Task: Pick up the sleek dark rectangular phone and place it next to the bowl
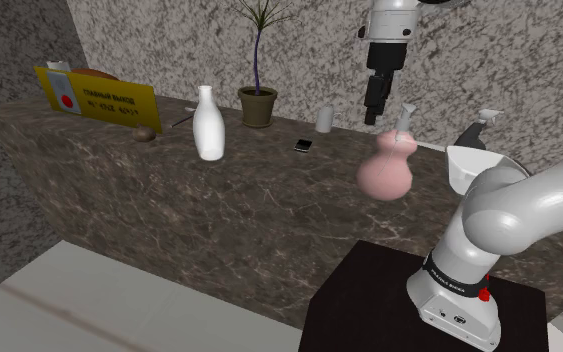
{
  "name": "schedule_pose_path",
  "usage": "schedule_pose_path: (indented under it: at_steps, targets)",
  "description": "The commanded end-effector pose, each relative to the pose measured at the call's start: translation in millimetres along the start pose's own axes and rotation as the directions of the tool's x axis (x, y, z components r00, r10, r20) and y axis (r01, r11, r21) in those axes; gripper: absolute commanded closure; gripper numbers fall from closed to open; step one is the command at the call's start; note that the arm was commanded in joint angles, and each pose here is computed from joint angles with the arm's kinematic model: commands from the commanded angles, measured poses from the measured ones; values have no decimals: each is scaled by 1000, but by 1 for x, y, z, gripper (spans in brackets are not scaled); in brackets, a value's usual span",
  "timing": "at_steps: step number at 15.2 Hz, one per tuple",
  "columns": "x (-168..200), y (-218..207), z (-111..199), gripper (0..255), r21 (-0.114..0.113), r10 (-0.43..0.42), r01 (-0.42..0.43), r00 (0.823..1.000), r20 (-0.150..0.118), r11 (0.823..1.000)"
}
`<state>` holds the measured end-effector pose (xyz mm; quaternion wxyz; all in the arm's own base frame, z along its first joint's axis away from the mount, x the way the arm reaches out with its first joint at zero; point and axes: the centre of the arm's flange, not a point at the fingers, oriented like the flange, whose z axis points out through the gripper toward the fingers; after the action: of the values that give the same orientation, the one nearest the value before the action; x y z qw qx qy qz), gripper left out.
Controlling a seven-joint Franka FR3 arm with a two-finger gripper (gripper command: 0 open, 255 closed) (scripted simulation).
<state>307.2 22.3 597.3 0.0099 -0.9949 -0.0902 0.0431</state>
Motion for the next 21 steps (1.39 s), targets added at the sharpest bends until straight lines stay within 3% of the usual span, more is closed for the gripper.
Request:
schedule_pose_path:
  at_steps: [1,6,11,16,21]
  targets:
    - [0,0,0,0,0,0,0,1000,0,1000]
    - [56,18,27,0,14,163,-162,987,-13,987]
    - [108,44,54,0,29,321,-320,947,-23,947]
    - [156,78,80,0,46,471,-469,882,-31,882]
    - [198,119,106,0,64,608,-606,793,-35,793]
